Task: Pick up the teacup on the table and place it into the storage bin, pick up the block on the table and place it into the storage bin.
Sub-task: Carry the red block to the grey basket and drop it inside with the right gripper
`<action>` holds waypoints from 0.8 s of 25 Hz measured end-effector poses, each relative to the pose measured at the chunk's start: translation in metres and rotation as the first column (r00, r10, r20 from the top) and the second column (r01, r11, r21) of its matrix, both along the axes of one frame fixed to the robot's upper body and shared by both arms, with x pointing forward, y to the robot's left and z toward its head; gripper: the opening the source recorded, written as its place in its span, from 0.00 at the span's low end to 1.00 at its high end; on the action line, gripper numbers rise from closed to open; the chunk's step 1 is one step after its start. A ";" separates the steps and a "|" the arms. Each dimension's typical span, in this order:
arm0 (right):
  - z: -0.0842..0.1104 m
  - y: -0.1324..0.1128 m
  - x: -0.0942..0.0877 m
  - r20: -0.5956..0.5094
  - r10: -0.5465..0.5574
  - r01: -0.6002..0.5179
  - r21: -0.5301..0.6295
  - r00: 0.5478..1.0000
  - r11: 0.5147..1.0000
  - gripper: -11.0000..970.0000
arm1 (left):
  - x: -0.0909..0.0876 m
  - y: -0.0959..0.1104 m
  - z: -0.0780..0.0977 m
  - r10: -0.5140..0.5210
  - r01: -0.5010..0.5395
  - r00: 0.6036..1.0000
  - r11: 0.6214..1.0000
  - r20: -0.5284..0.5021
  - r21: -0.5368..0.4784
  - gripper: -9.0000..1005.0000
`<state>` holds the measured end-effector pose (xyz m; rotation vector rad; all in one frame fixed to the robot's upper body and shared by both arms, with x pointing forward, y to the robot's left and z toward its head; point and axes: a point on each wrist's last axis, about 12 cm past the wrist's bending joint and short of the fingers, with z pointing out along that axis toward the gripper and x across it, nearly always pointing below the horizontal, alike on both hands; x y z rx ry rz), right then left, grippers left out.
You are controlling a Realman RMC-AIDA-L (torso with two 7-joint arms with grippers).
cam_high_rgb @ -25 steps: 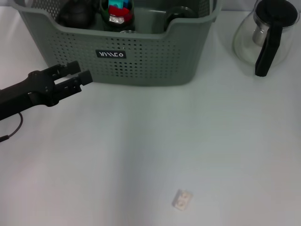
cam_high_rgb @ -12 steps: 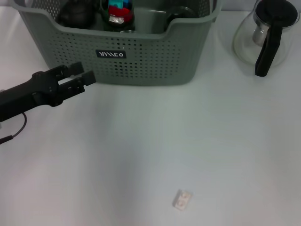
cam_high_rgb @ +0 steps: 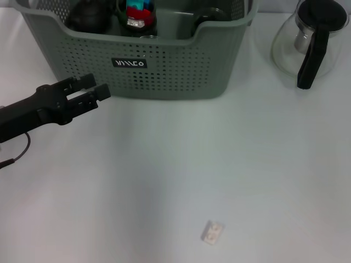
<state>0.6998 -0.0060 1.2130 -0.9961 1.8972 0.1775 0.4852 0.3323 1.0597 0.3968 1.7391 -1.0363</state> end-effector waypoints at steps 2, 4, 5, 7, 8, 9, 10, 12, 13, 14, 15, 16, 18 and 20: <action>-0.002 0.000 0.000 0.004 -0.002 0.002 0.000 1.000 1.000 0.14 | 0.000 0.000 0.000 0.000 0.000 1.000 1.000 0.000 0.000 0.64; -0.004 0.000 0.000 0.004 -0.004 0.004 -0.001 1.000 1.000 0.14 | 0.000 0.000 0.000 0.000 0.000 1.000 1.000 0.000 0.001 0.64; -0.005 0.000 -0.001 0.003 -0.004 0.004 -0.001 1.000 1.000 0.14 | 0.000 0.000 0.000 0.000 0.000 1.000 1.000 0.000 0.001 0.64; -0.004 0.000 -0.001 0.003 -0.003 0.003 0.001 1.000 1.000 0.14 | 0.001 0.000 0.000 -0.002 0.002 1.000 1.000 0.002 0.001 0.64; -0.004 0.000 0.000 0.004 -0.003 0.003 0.001 1.000 1.000 0.14 | 0.001 -0.001 0.001 -0.003 0.003 1.000 1.000 0.002 0.001 0.64; -0.003 0.001 0.000 0.002 -0.002 0.002 0.000 1.000 1.000 0.14 | 0.001 -0.001 0.001 -0.004 0.004 1.000 1.000 0.003 0.000 0.64; -0.002 0.001 0.000 -0.001 0.000 0.000 -0.002 1.000 1.000 0.14 | 0.001 -0.001 0.001 -0.005 0.005 1.000 1.000 0.003 0.000 0.64; -0.001 0.002 0.000 -0.002 0.005 -0.005 -0.009 1.000 1.000 0.14 | 0.001 -0.001 0.001 -0.007 0.007 1.000 1.000 0.004 -0.002 0.64; 0.000 0.002 0.000 -0.001 0.008 -0.008 -0.012 1.000 1.000 0.14 | 0.001 -0.001 0.001 -0.008 0.008 1.000 1.000 0.005 -0.002 0.64; 0.000 0.003 0.000 0.001 0.010 -0.010 -0.014 1.000 1.000 0.15 | 0.001 -0.001 0.001 -0.008 0.008 1.000 1.000 0.006 -0.003 0.64; 0.001 0.003 0.000 0.001 0.011 -0.011 -0.014 1.000 1.000 0.15 | 0.000 -0.001 0.001 -0.008 0.008 1.000 1.000 0.006 -0.005 0.64; 0.001 0.003 0.000 0.001 0.012 -0.012 -0.015 1.000 1.000 0.15 | 0.000 -0.001 0.001 -0.007 0.007 1.000 1.000 0.007 -0.006 0.64; 0.002 0.003 0.000 0.001 0.012 -0.012 -0.013 1.000 1.000 0.24 | -0.001 0.000 0.001 -0.006 0.006 1.000 1.000 0.007 -0.007 0.64; 0.004 0.002 0.001 0.006 0.011 -0.011 -0.003 1.000 1.000 0.34 | -0.001 0.000 0.001 -0.004 0.004 1.000 1.000 0.007 -0.008 0.64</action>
